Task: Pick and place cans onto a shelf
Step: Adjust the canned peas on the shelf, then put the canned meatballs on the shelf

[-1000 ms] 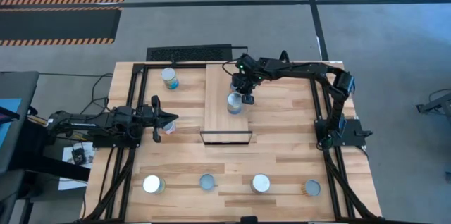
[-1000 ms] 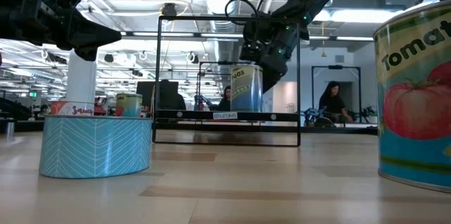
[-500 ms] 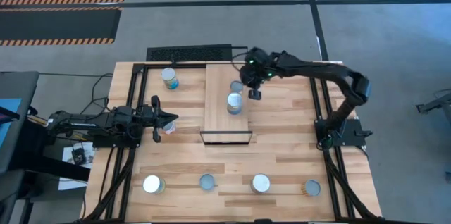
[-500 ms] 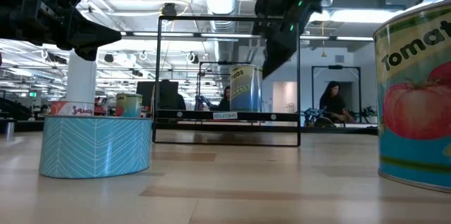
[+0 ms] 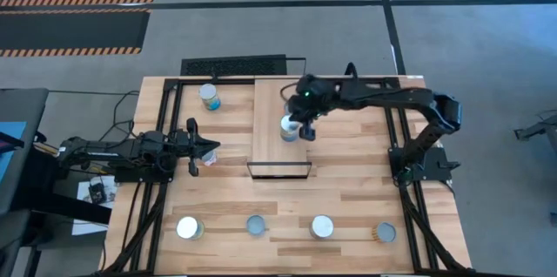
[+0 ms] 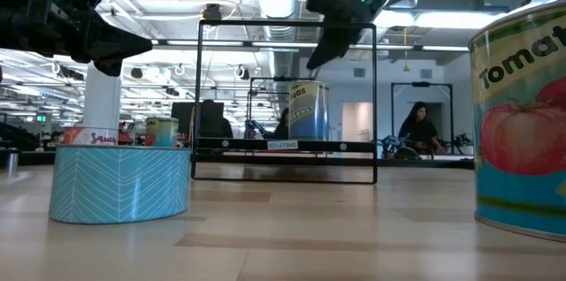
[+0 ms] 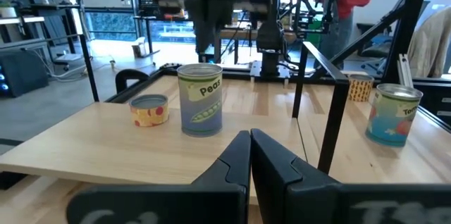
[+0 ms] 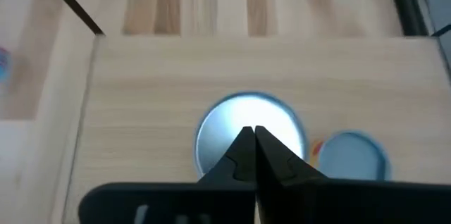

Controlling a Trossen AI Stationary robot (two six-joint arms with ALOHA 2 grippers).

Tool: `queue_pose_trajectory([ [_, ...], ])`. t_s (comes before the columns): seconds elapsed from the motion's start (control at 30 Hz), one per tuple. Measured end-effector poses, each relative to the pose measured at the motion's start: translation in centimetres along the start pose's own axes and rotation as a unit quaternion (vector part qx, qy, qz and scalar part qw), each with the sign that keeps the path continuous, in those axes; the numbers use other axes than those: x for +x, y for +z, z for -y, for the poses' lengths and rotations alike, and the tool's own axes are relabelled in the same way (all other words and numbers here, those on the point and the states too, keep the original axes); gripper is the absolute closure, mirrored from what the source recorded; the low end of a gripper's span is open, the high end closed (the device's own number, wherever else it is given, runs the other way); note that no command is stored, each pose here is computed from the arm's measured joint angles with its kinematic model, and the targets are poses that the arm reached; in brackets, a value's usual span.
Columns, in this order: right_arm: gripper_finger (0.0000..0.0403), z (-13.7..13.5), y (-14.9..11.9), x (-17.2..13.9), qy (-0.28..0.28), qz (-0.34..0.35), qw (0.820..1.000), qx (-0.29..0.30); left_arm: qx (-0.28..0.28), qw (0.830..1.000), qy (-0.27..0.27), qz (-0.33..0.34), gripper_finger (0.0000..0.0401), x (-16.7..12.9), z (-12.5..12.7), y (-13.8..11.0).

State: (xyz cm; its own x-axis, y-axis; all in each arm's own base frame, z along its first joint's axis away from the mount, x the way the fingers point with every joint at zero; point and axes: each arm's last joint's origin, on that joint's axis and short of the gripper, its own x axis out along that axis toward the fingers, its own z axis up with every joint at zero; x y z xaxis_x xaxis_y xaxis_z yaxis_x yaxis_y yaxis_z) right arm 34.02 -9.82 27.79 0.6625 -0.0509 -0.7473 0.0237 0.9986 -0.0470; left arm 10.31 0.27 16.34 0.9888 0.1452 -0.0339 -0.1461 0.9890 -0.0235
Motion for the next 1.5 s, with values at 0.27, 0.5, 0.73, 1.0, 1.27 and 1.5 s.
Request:
queue_pose_trajectory([
  [0.27, 0.0398, 0.1, -0.7, 1.8, -0.014, -0.039, 0.999, 0.016, -0.001, 1.000, 0.000, 0.000, 0.0401, 0.0, 0.0, 0.0],
  [0.5, 0.0396, 0.4, -1.0, 1.5, -0.017, -0.052, 0.998, 0.024, -0.001, 1.000, 0.000, 0.000, 0.0401, 0.0, 0.0, 0.0],
  [0.73, 0.0395, 0.5, -1.1, 1.4, -0.018, -0.054, 0.998, 0.026, -0.001, 1.000, 0.000, 0.000, 0.0401, 0.0, 0.0, 0.0],
  [1.0, 0.0391, 0.8, -1.0, 1.4, -0.028, -0.049, 0.998, 0.029, -0.002, 1.000, 0.000, 0.000, 0.0401, 0.0, 0.0, 0.0],
  [1.27, 0.0389, -0.1, 0.4, -2.6, -0.038, 0.018, 0.999, -0.003, -0.005, 1.000, 0.000, 0.000, 0.0401, 0.0, 0.0, 0.0],
  [1.5, 0.0397, -1.2, -1.3, -5.7, -0.039, 0.096, 0.994, -0.020, -0.010, 1.000, 0.000, -0.001, 0.0401, 0.0, 0.0, 0.0],
])
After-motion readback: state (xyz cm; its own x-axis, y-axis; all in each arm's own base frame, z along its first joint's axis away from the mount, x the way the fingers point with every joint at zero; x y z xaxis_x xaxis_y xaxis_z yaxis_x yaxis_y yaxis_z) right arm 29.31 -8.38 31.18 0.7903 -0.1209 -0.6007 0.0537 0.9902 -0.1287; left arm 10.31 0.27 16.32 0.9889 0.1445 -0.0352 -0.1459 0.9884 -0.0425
